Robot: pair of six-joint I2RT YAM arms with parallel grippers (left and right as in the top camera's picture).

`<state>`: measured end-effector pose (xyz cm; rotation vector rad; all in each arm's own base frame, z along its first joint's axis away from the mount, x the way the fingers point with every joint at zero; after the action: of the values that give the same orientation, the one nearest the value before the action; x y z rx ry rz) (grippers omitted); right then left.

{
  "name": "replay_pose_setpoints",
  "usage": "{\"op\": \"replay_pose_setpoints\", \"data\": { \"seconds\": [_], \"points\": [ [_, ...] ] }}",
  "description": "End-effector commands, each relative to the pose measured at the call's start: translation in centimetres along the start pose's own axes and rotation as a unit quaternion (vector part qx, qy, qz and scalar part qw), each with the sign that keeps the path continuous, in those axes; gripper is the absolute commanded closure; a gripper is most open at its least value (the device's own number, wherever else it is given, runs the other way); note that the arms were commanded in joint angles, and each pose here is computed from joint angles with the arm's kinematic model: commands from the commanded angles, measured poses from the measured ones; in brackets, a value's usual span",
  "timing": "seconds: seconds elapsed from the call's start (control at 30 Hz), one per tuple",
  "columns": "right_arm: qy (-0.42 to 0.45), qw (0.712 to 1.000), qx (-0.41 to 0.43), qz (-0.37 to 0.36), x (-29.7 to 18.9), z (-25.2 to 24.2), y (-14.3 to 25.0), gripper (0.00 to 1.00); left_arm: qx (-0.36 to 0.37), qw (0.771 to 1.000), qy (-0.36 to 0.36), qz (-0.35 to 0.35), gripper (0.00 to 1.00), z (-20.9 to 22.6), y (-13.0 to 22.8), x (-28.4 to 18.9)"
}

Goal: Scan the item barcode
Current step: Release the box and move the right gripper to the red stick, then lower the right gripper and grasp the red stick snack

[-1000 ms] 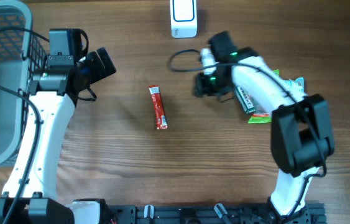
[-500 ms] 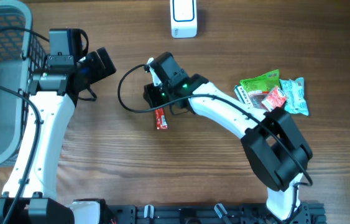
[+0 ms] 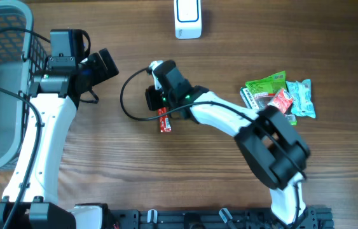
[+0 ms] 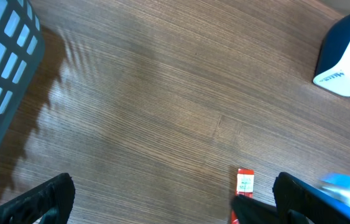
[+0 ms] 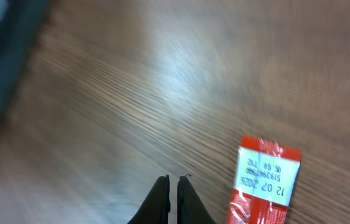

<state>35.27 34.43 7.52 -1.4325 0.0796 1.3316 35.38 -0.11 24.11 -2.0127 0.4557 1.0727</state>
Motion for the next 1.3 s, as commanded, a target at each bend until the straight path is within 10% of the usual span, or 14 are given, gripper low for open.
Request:
{"op": "replay_pose_setpoints", "data": {
  "seconds": [0.0, 0.77, 1.27],
  "points": [
    [0.033, 0.998, 0.033, 0.044, 2.7, -2.1, 3.4, 0.96, 0.004, 1.0, -0.005, -0.006, 0.0, 0.2, -0.4, 0.0],
    [0.099, 0.954, 0.108, 0.262, -8.8, -7.2, 7.8, 0.87, 0.003, 1.0, -0.005, -0.006, 0.0, 0.2, -0.4, 0.0],
    [0.136, 0.98, 0.066, 0.129, -6.9, -8.8, 2.9, 0.86, 0.003, 1.0, -0.005, -0.006, 0.0, 0.2, -0.4, 0.0]
  ]
}}
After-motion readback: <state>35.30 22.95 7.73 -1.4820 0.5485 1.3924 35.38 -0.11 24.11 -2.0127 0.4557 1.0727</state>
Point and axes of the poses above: each gripper's point midway between its finger pads, its own x axis out along the fingers, its own z axis along the line the jaws close on, y = z × x, the point moved 6 cm from there along -x, back along the fingers, and after that the axes turned 15 degrees about -x, right-handed, at the moved point
